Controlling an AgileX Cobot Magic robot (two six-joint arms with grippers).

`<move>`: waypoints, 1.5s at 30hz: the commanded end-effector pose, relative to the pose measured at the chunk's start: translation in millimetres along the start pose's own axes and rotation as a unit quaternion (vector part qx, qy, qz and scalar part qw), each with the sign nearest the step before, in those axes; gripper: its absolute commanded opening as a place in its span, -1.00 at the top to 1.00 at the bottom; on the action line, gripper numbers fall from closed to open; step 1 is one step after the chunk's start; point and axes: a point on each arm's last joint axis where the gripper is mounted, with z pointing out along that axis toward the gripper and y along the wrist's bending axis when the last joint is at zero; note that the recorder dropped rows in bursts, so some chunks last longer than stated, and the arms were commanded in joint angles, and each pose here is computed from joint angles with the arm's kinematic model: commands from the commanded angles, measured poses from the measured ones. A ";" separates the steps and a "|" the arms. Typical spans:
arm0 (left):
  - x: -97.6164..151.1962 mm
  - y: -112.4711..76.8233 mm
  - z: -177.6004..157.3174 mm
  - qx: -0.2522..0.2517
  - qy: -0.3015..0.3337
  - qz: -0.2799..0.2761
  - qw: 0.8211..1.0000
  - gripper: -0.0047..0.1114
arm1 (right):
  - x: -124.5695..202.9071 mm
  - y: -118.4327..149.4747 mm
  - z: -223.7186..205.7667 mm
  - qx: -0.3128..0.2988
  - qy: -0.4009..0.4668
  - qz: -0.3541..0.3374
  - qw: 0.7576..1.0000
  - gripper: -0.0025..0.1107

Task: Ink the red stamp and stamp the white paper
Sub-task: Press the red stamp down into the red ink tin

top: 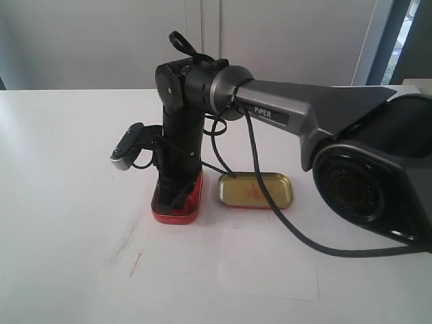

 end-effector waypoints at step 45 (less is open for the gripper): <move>-0.5 -0.3 -0.4 0.002 -0.003 0.000 1.000 0.92 | 13.3 -5.4 62.1 -0.052 0.047 0.009 0.998 0.96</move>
